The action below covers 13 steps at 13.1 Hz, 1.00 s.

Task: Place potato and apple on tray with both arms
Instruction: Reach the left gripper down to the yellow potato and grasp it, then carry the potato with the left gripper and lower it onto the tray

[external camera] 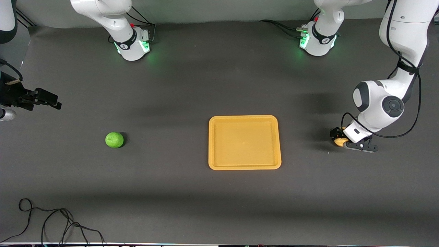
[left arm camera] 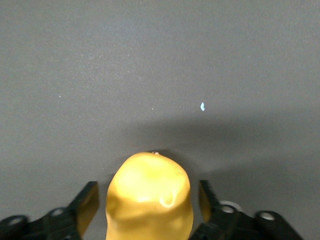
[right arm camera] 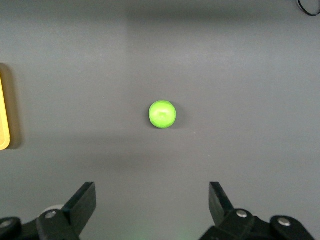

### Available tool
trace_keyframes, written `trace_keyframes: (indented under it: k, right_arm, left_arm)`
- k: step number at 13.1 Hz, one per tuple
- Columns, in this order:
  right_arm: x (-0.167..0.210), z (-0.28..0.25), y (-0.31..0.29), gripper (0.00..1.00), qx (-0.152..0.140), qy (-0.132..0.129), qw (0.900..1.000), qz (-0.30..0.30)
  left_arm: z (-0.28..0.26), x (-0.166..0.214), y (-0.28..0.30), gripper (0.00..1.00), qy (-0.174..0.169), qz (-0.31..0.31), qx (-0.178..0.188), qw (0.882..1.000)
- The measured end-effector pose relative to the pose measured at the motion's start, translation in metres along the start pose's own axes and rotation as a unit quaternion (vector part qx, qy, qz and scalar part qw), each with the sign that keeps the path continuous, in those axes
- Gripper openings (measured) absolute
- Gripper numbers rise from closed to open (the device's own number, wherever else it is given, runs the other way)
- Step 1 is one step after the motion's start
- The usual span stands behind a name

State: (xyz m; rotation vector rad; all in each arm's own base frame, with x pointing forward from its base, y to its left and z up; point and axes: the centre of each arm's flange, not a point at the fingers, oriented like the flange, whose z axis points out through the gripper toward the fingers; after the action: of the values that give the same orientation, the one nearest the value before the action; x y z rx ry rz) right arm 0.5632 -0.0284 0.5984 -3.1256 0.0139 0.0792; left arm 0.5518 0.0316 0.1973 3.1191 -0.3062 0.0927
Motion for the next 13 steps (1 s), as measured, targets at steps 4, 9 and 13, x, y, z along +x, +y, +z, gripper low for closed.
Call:
trace_keyframes:
  k: [4,9,13]
  right_arm:
    - [0.001,0.001,0.000,1.00,0.000,-0.001,1.000,0.000]
    - [0.001,0.001,0.000,1.00,0.000,-0.001,1.000,0.000]
    - [0.001,0.001,0.000,1.00,0.000,0.000,1.000,0.000]
  left_arm:
    - [-0.001,-0.002,-0.005,0.67,0.001,0.000,0.001,1.000]
    - [-0.026,0.020,0.100,0.67,-0.011,-0.069,-0.009,0.997]
    - [-0.070,0.031,0.267,0.67,-0.019,-0.156,-0.011,0.987]
